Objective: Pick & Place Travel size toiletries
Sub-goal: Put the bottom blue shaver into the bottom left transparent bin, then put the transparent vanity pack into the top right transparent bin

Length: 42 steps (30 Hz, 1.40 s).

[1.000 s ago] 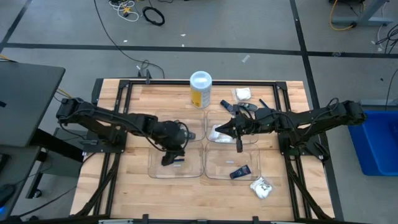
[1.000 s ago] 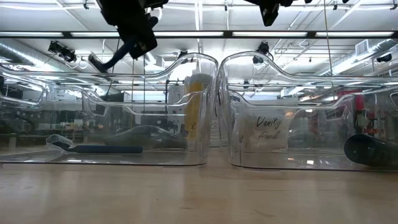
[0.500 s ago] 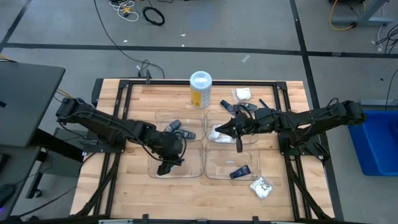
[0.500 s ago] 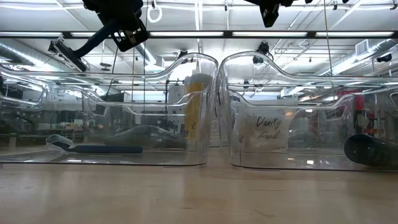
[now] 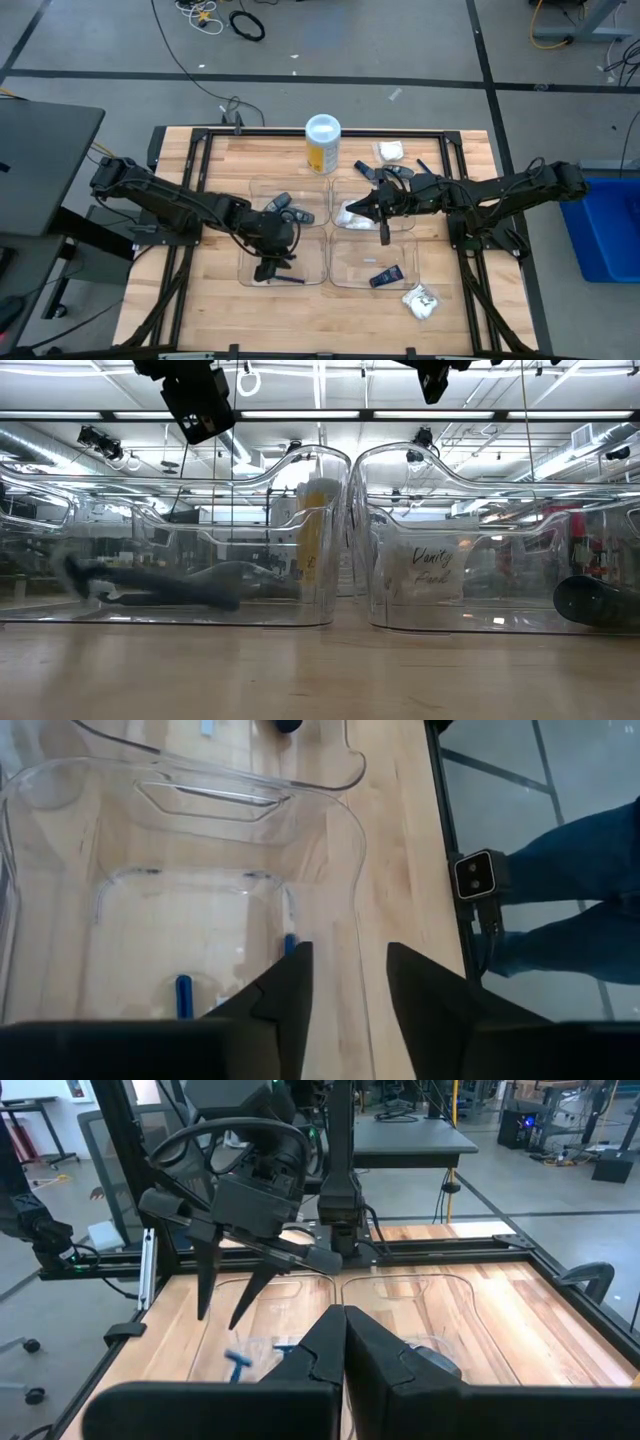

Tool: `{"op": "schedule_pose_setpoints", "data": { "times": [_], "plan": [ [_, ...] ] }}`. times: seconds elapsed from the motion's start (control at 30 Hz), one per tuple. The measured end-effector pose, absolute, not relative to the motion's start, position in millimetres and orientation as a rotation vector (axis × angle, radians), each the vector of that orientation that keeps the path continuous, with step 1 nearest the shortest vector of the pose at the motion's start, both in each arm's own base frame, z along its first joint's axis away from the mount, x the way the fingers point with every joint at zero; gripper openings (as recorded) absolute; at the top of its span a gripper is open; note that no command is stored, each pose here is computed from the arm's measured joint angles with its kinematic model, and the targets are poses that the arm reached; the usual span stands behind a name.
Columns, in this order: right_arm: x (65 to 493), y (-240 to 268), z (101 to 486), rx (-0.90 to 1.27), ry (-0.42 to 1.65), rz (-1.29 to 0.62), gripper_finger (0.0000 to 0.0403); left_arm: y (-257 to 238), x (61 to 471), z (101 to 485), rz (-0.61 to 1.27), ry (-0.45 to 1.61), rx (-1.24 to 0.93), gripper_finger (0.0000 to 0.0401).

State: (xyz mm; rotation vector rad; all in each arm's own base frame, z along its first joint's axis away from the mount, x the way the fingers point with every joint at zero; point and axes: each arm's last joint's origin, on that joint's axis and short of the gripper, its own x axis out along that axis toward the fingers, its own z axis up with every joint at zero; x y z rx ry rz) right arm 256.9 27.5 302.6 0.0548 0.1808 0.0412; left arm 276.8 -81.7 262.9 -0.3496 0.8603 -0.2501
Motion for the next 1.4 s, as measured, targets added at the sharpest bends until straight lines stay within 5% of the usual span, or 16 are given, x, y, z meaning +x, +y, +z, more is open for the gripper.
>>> {"op": "schedule_pose_setpoints", "data": {
  "times": [0.43,1.0,1.4],
  "plan": [
    [256.9,27.4,302.6,0.054,0.181,0.041,0.0009,-81.8,276.9,263.0,-0.231,0.865,-0.395,0.0139],
    [255.3,27.2,304.7,0.047,0.171,0.041,0.0011,-53.5,296.5,277.9,-0.131,0.609,-0.290,0.0032],
    [255.3,27.2,304.6,0.017,0.170,0.042,0.0011,-38.5,300.2,280.2,-0.101,0.571,-0.264,0.0007]
  ]
}}
